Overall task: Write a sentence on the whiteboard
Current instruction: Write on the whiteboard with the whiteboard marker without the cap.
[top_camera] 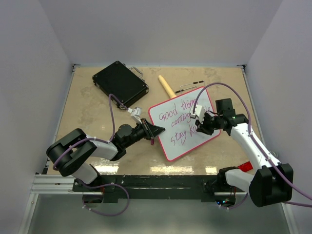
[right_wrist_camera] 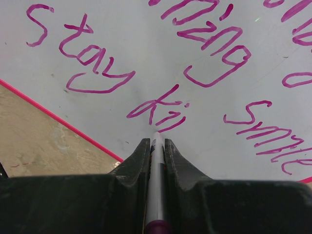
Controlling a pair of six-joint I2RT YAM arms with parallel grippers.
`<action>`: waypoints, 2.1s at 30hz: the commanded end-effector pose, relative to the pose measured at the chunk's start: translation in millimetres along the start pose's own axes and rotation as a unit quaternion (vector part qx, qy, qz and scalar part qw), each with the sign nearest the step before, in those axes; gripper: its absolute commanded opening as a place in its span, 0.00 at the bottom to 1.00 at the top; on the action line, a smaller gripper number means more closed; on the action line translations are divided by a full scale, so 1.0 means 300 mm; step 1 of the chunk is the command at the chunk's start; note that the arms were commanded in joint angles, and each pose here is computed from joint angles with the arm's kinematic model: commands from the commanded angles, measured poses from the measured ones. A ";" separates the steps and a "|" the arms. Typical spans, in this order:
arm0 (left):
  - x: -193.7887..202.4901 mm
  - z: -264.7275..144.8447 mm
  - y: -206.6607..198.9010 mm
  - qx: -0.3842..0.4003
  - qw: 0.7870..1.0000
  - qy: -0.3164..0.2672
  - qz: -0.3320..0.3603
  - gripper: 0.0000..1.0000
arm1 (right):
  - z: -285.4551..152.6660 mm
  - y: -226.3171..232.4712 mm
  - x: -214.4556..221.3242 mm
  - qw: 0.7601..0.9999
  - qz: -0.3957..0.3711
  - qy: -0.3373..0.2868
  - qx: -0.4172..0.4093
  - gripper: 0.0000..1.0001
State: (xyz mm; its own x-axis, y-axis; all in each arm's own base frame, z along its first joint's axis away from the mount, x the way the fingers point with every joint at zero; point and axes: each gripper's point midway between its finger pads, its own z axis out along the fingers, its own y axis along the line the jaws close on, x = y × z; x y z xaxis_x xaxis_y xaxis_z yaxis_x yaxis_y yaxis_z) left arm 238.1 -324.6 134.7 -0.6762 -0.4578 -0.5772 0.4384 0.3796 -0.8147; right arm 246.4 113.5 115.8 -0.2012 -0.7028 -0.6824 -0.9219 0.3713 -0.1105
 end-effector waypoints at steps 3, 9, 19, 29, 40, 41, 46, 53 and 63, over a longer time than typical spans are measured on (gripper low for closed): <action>-0.060 0.008 -0.123 0.071 0.996 -0.026 0.038 0.00 | -0.003 -0.077 -0.068 0.999 -0.012 -0.031 0.039 0.00; -0.054 0.007 -0.117 0.070 0.997 -0.024 0.038 0.00 | -0.018 -0.097 -0.098 0.997 -0.013 -0.045 0.057 0.00; -0.058 0.001 -0.119 0.070 0.996 -0.026 0.038 0.00 | -0.038 -0.132 -0.124 0.994 -0.010 -0.057 0.089 0.00; -0.056 -0.005 -0.114 0.067 0.997 -0.027 0.037 0.00 | -0.032 -0.136 -0.084 0.995 0.004 -0.039 0.094 0.00; -0.052 -0.009 -0.103 0.064 0.997 -0.027 0.036 0.00 | -0.019 -0.074 -0.026 0.998 -0.001 -0.014 0.055 0.00; -0.055 -0.007 -0.107 0.065 0.997 -0.028 0.036 0.00 | -0.017 -0.062 -0.018 0.999 0.002 -0.011 0.047 0.00; -0.051 -0.007 -0.101 0.063 0.997 -0.027 0.037 0.00 | -0.008 -0.027 0.012 1.000 0.000 0.002 0.025 0.00; -0.048 -0.007 -0.093 0.060 0.997 -0.027 0.036 0.00 | -0.035 -0.054 -0.025 0.999 0.001 -0.013 0.047 0.00; -0.048 -0.015 -0.080 0.055 0.997 -0.027 0.037 0.00 | -0.103 -0.162 -0.105 0.991 0.023 -0.067 0.112 0.00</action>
State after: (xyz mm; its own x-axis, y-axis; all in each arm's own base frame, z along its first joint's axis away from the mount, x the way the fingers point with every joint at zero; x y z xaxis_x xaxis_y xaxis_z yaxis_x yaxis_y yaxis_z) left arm 237.2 -322.0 133.9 -0.6676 -0.4618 -0.5840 0.4449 0.3815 -0.8103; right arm 268.2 94.7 138.2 -0.2242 -0.6522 -0.7241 -0.8475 0.4973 -0.1855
